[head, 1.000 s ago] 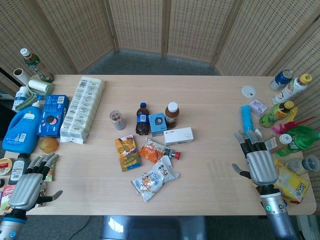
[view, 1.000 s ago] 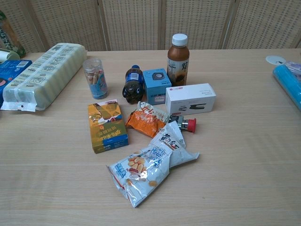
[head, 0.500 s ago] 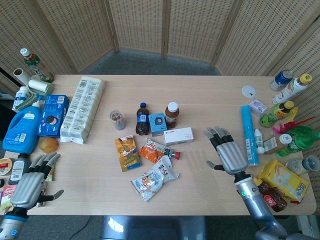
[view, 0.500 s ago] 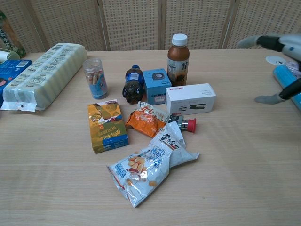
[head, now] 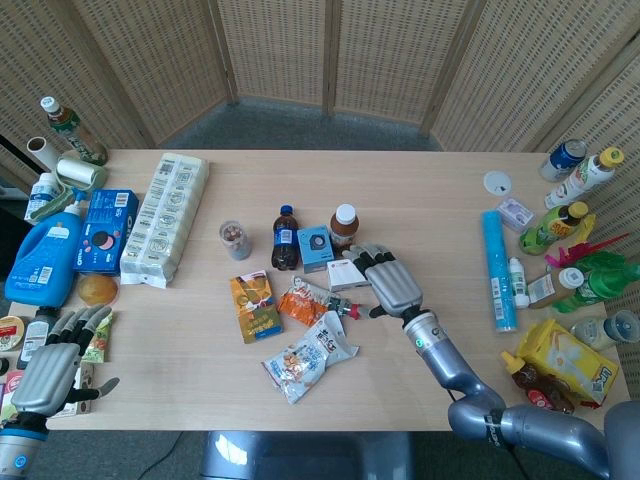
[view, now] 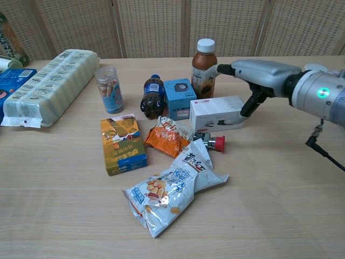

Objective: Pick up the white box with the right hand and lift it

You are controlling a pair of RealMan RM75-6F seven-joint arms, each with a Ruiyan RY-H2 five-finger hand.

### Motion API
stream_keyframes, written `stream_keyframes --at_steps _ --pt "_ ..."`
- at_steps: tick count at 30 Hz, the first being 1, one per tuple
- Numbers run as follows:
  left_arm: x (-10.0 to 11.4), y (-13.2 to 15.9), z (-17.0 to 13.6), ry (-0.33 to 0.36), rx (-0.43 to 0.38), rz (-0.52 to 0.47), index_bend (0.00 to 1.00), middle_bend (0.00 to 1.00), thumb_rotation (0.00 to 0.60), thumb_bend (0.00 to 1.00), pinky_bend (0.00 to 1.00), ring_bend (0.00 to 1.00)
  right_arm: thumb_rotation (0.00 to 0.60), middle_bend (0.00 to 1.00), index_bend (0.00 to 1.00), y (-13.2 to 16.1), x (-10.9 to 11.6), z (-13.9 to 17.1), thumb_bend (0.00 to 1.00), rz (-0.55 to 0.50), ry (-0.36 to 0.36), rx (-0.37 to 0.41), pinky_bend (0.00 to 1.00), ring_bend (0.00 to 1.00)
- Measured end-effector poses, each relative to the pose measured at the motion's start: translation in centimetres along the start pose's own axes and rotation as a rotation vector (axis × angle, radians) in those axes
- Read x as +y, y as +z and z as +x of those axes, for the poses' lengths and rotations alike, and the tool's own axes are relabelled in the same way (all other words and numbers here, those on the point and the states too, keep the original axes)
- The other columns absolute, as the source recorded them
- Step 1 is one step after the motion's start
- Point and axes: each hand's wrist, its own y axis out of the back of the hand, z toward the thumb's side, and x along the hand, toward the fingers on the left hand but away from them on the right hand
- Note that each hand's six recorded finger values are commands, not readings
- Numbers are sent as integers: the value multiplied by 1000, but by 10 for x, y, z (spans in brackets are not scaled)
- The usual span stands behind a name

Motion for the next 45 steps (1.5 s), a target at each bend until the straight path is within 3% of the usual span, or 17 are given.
stream_keyframes --at_steps 14,25,28,29,31,32,34,38,45 --pt "-3 -6 2 -9 16 2 42 18 600 222 0 0 600 0 0 -12 -22 -39 193 3 104 -68 0 0" --pt "-3 -6 4 -13 24 9 42 18 600 222 0 0 600 18 0 -30 -36 -52 193 -17 139 -128 0 0" --pt "-3 -5 4 -13 23 12 42 18 600 221 0 0 600 176 70 -33 -38 -55 192 -24 135 -140 82 0" --pt "-3 -5 4 -13 24 12 42 18 600 222 0 0 600 302 181 -34 -38 -56 191 -25 133 -144 180 35" --pt "-2 -5 3 -10 26 13 42 18 600 221 0 0 600 564 407 -36 -39 -58 190 -30 126 -150 386 238" --pt "-2 -5 2 -9 27 12 42 18 600 221 0 0 600 708 514 -37 -39 -59 191 -33 124 -151 504 386" --pt "-1 -6 1 -6 33 10 42 18 600 222 0 0 600 854 625 -37 -41 -59 193 -36 124 -148 638 539" --pt "-2 -7 0 -10 36 12 42 19 600 221 0 0 600 930 678 -40 -43 -57 198 -45 116 -150 713 613" --pt "-5 -2 3 -17 23 9 43 18 600 221 0 0 600 934 685 -52 -31 -43 197 -48 68 -165 717 620"
